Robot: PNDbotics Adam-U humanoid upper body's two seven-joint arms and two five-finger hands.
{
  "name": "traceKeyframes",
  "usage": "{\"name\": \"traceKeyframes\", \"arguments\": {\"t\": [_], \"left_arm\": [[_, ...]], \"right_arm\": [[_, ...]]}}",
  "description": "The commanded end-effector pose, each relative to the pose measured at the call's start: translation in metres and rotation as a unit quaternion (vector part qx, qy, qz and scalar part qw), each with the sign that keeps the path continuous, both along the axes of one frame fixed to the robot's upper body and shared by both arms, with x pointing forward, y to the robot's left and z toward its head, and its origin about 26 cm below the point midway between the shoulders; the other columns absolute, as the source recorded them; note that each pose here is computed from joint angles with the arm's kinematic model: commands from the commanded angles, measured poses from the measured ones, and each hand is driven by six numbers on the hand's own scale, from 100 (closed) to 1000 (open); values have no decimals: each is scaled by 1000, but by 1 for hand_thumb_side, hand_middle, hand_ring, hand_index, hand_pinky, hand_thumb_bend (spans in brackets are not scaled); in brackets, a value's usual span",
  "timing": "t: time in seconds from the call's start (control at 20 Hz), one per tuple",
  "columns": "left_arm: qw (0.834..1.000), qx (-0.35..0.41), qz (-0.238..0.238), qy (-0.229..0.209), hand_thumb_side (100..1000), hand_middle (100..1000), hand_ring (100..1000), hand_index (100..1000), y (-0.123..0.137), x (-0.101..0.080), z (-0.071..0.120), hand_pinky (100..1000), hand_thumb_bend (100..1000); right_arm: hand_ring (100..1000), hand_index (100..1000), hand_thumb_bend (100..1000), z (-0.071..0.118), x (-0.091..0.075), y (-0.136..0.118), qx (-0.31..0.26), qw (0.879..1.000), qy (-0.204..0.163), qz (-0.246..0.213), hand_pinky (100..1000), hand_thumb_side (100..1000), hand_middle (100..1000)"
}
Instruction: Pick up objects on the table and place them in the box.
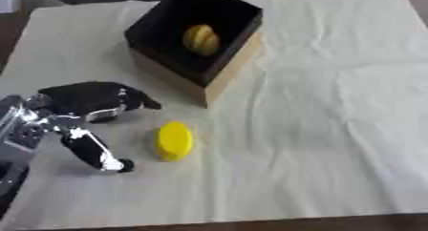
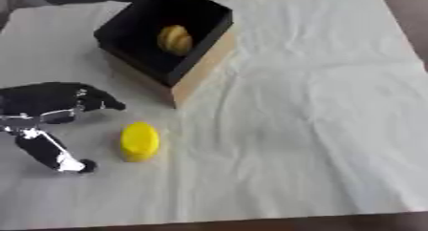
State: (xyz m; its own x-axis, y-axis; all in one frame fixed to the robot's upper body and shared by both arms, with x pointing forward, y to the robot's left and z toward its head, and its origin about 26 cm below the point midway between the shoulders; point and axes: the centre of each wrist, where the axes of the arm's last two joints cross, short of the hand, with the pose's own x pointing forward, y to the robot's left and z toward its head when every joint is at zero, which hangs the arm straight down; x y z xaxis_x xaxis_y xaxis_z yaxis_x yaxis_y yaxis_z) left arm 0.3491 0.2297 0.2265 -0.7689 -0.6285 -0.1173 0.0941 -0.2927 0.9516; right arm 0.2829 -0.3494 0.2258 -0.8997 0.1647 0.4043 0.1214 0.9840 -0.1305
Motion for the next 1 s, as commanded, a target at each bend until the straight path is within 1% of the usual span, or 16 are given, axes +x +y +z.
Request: {"name": "traceKeyframes", "arguments": {"t": [0.05, 0.25, 0.55, 0.75, 1.0], "left_arm": [[1000, -2, 2, -26, 431, 834, 902, 971, 6, -4, 19, 952, 552], [999, -40, 1, -24, 498, 829, 893, 969, -2, -3, 21, 946, 522], [997, -75, -14, -7, 581, 834, 888, 967, -22, -2, 17, 943, 485], [996, -81, -22, 2, 582, 831, 886, 963, -33, 0, 12, 940, 482], [997, -71, -13, 12, 555, 829, 885, 961, -37, 6, 1, 940, 490]], "right_arm": [[872, 804, 100, 11, -3, -2, -17, 1000, -13, -5, 928, 577, 588], [873, 804, 100, 10, -3, -2, -16, 1000, -11, -5, 929, 580, 588], [874, 804, 100, 10, -3, -2, -15, 1000, -9, -4, 930, 588, 587], [874, 804, 100, 9, -3, -1, -14, 1000, -9, -3, 930, 592, 587], [874, 804, 100, 9, -3, -1, -13, 1000, -8, -2, 931, 597, 587]]}}
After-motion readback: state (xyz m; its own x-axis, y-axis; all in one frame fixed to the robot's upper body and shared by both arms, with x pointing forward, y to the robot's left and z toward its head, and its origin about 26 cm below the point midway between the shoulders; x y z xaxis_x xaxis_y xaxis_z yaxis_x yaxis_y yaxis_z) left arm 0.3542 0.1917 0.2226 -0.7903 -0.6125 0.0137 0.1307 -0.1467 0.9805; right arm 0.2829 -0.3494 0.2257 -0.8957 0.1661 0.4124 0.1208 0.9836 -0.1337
